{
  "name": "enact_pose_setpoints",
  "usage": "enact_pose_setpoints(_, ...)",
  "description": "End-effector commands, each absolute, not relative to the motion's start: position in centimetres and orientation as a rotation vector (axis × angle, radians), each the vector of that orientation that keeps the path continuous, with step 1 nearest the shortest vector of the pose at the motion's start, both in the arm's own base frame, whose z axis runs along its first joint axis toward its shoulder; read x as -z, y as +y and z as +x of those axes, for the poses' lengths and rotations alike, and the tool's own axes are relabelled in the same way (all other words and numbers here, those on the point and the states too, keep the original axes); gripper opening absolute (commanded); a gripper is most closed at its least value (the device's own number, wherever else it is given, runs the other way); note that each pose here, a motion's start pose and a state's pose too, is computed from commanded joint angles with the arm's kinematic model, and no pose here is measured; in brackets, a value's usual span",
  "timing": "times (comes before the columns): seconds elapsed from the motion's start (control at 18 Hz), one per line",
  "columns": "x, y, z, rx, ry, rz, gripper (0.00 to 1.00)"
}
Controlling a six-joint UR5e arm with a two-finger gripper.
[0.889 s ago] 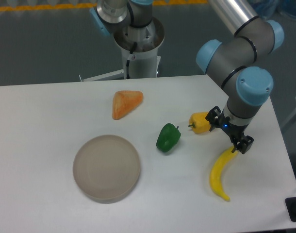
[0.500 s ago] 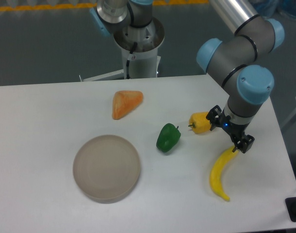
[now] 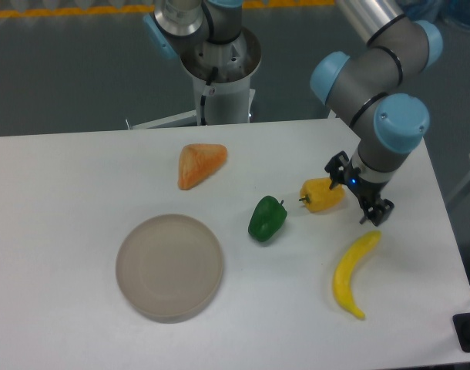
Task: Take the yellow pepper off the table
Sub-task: 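Move the gripper over the yellow pepper and open it, then lower the gripper around the yellow pepper and close on it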
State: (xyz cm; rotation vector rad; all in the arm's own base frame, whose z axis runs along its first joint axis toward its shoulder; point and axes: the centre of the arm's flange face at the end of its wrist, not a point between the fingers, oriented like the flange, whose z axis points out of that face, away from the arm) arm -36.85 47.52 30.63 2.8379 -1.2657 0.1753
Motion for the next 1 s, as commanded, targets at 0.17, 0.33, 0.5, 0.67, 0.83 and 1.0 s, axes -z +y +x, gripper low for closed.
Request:
enact_pose_setpoints(0.17, -29.4, 47.4, -35.9, -0.216, -1.274, 2.823, 1.0)
enact_pose_setpoints(0.33, -27.7, 46.9, -35.2, -0.24, -1.26, 2.826, 1.0)
enact_pose_setpoints(0.5, -26.4, 46.9, -34.7, -0.188, -1.254, 2.842, 1.0)
enact_pose_setpoints(0.67, -25.8, 46.8, -34.4, -0.183, -1.256, 2.841, 0.63)
enact_pose_setpoints(0.83, -25.7, 46.8, -34.4, -0.185, -1.252, 2.842, 0.29)
enact_pose_setpoints(1.0, -26.5, 47.1, -35.1, -0.152, -1.252, 2.842, 0.27)
